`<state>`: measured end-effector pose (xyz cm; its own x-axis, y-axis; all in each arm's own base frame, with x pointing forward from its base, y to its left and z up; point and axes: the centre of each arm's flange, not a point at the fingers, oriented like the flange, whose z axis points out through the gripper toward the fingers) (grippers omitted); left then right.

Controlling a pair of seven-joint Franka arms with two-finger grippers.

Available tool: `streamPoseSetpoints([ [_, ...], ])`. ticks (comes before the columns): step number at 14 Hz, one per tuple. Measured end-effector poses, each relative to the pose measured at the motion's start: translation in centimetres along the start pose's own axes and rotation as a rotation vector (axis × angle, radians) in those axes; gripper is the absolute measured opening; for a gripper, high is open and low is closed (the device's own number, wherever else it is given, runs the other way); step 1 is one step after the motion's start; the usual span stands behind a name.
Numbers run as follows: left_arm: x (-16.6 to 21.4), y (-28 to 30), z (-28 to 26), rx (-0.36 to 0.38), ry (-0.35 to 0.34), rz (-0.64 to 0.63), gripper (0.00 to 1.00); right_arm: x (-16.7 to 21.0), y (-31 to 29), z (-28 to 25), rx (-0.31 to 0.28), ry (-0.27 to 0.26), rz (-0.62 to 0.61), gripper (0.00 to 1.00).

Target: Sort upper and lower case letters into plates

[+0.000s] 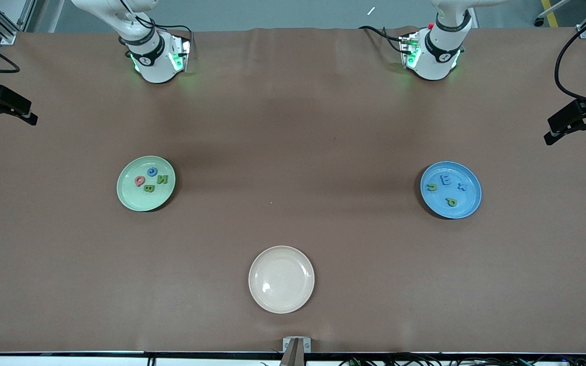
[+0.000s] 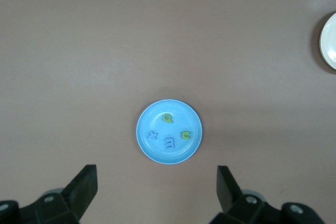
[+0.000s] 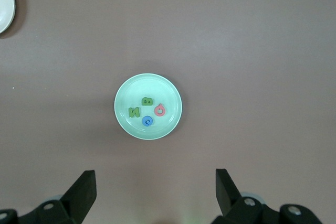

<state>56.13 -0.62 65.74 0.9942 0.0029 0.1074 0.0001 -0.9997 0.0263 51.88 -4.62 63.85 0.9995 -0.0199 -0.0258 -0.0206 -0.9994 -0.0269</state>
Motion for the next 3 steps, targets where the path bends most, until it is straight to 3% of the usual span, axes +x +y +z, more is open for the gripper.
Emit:
streamPoseSetpoints([
  [3, 0.0, 0.01, 0.0, 0.0, 0.0, 0.0, 1.0, -0.02, 0.22, 0.03, 0.0, -0.001, 0.004, 1.0],
])
